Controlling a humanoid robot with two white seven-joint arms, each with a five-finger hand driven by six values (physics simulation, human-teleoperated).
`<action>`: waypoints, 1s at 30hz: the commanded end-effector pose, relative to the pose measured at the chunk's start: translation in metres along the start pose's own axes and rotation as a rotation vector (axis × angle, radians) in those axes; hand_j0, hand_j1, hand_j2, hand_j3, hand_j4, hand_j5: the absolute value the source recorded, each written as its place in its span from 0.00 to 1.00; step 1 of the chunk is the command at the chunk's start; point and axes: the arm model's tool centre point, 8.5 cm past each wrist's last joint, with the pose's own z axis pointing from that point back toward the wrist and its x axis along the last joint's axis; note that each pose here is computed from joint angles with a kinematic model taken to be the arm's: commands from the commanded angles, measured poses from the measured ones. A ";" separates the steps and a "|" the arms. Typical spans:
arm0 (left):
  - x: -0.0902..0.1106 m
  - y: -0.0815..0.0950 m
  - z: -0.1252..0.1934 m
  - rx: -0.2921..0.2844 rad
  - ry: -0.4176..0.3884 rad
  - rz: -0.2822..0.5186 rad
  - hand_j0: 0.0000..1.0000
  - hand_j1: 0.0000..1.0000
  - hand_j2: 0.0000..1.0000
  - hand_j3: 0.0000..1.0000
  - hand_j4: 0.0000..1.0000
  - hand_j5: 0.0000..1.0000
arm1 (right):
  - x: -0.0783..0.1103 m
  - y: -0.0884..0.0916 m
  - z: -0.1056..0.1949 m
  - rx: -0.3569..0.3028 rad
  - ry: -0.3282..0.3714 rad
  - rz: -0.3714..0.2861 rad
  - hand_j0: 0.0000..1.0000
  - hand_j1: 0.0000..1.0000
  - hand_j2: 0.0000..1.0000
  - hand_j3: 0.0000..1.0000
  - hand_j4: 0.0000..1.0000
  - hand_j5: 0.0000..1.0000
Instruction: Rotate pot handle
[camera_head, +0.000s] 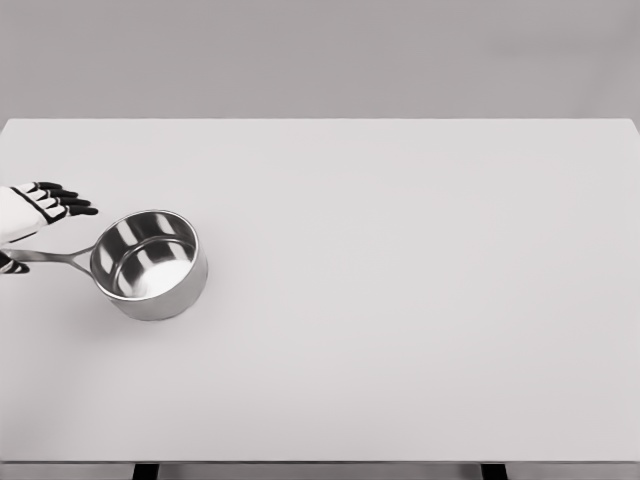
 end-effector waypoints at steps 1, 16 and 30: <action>-0.002 0.000 0.001 0.002 0.005 0.005 1.00 1.00 1.00 1.00 1.00 1.00 | 0.000 0.000 0.000 0.000 0.000 0.000 1.00 1.00 1.00 1.00 1.00 1.00; -0.011 -0.003 0.003 0.002 0.034 0.020 1.00 1.00 1.00 1.00 1.00 1.00 | 0.000 0.000 0.000 0.000 0.000 0.000 1.00 1.00 1.00 1.00 1.00 1.00; -0.016 -0.004 0.005 0.008 0.051 0.030 1.00 1.00 1.00 1.00 1.00 1.00 | 0.000 0.000 0.000 0.000 0.000 0.000 1.00 1.00 1.00 1.00 1.00 1.00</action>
